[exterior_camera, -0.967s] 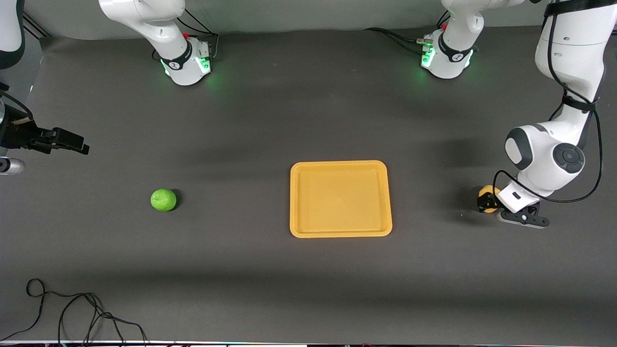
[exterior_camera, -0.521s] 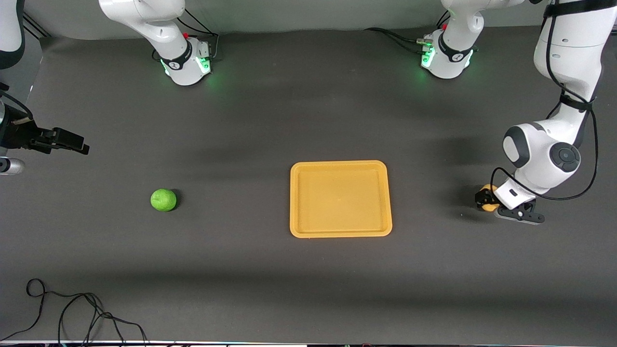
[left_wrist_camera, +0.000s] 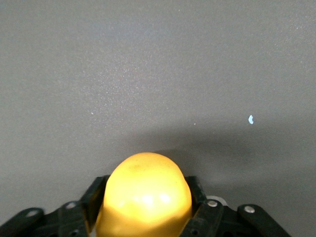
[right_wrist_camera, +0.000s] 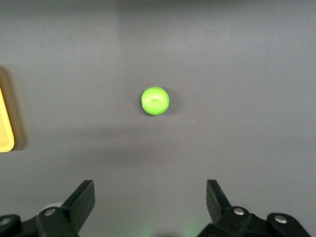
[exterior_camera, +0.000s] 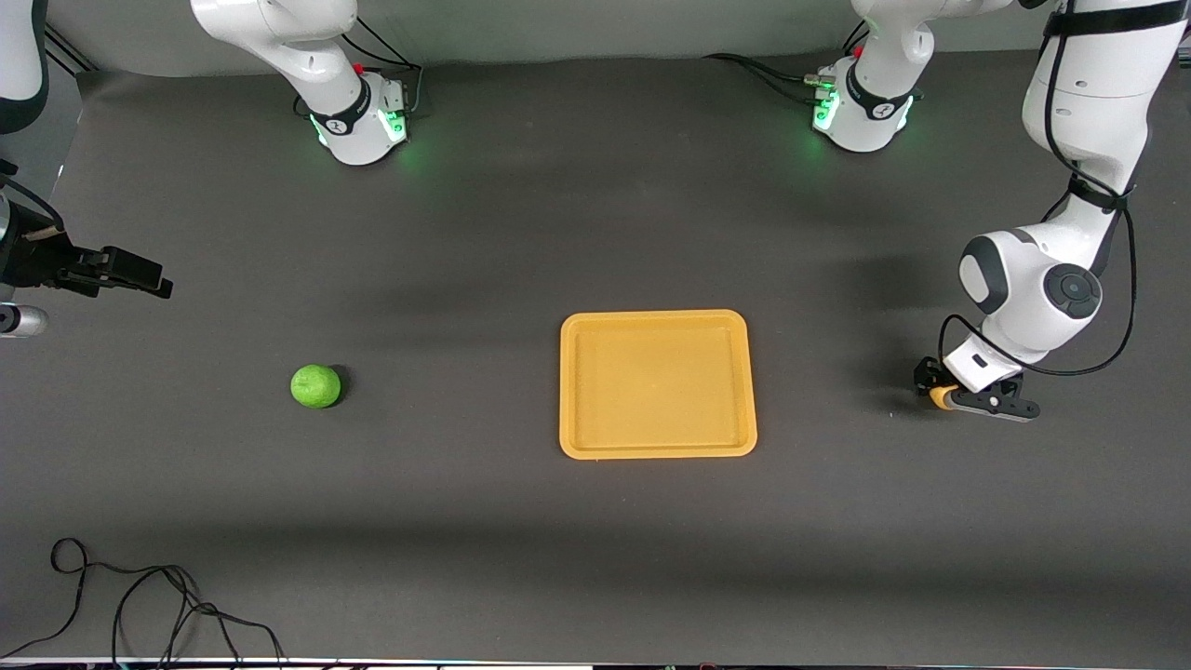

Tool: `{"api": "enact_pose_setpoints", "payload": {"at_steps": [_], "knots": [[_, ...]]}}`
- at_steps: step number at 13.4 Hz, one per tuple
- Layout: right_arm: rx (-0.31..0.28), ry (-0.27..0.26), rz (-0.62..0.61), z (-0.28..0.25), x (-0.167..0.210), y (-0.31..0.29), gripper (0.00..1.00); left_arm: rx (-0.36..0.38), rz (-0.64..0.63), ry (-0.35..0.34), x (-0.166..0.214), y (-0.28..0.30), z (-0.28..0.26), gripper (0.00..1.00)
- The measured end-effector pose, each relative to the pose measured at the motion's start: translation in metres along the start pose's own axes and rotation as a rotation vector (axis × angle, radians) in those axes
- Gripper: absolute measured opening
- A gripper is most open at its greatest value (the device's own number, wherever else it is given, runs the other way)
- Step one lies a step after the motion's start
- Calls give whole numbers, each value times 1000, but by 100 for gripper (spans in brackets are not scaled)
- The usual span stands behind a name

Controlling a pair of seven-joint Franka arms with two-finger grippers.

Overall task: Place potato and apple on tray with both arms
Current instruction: 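Close the left gripper on the yellow potato and lift it, then carry the potato over the tray and release it with the left gripper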

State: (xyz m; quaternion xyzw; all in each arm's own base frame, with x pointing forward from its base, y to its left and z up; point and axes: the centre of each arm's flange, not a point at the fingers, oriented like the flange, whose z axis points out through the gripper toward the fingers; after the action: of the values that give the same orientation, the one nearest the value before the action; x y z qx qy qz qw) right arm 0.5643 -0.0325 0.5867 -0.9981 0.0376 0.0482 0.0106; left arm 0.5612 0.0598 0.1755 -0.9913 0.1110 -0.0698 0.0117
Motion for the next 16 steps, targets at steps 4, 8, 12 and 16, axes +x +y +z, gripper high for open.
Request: {"api": "enact_pose_setpoints", "payload": {"at_steps": [4, 8, 12, 16], "knots": [[0, 0, 0, 0, 0, 0, 100, -42, -23, -8, 18, 25, -21, 62], [0, 0, 0, 0, 0, 0, 100, -98, -128, -13, 49, 114, -49, 62], [0, -1, 1, 0, 0, 0, 100, -128, -244, -31, 55, 247, -55, 62], [0, -1, 2, 0, 0, 1, 100, -143, -327, -51, 47, 335, -54, 62]]}}
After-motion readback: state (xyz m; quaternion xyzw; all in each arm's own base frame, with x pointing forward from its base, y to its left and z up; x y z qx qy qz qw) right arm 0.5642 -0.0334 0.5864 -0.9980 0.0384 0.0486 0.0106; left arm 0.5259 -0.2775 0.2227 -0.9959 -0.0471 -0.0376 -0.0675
